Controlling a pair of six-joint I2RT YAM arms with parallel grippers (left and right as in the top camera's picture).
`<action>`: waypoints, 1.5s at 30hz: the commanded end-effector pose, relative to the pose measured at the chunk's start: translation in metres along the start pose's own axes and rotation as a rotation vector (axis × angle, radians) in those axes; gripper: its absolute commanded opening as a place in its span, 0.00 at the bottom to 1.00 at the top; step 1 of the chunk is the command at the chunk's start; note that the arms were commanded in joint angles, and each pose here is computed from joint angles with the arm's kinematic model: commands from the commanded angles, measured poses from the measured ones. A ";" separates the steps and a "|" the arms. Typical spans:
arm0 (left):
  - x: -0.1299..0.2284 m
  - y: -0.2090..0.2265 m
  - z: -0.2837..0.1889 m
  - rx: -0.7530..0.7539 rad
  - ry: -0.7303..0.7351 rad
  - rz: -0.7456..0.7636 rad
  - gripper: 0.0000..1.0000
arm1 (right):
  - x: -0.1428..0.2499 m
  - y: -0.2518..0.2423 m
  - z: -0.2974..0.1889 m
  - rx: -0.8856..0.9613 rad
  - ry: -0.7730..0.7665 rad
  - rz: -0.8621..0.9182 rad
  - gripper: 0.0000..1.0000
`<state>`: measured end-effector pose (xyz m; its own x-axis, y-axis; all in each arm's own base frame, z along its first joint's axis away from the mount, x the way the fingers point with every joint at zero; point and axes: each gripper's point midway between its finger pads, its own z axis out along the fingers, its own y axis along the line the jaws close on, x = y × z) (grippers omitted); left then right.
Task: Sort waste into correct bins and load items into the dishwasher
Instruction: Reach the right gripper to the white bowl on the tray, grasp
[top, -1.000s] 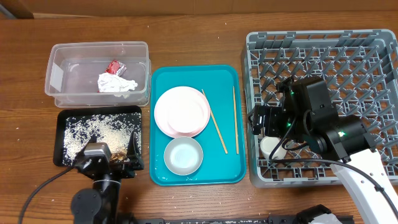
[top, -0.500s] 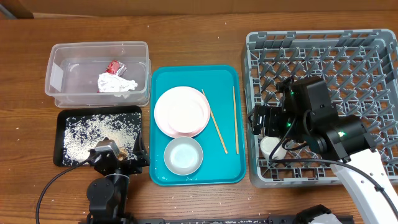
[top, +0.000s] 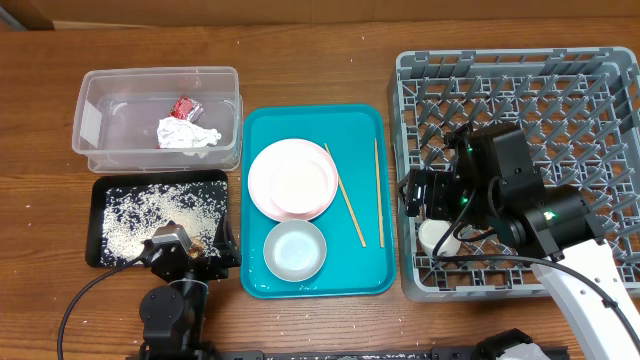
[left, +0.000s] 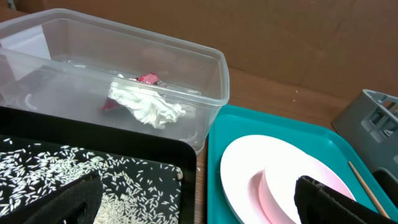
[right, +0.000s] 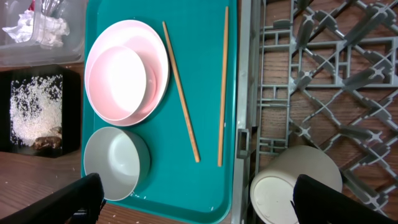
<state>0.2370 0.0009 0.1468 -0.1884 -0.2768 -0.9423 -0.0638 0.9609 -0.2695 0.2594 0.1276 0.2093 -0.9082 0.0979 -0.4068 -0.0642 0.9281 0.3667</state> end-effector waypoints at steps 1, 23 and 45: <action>-0.001 0.003 0.000 -0.013 -0.014 -0.012 1.00 | -0.012 0.012 -0.006 -0.048 -0.044 0.032 1.00; -0.001 0.003 0.000 -0.013 -0.014 -0.012 1.00 | 0.094 0.113 0.123 0.054 0.272 0.098 0.79; -0.001 0.003 0.000 -0.013 -0.014 -0.012 1.00 | 0.085 0.087 0.133 0.183 0.225 0.115 0.04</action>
<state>0.2370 0.0009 0.1469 -0.1873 -0.2772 -0.9424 -0.0636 0.9608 -0.2699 0.2062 0.2728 0.0439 -0.9946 0.1019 0.0182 0.1035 0.9774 0.1841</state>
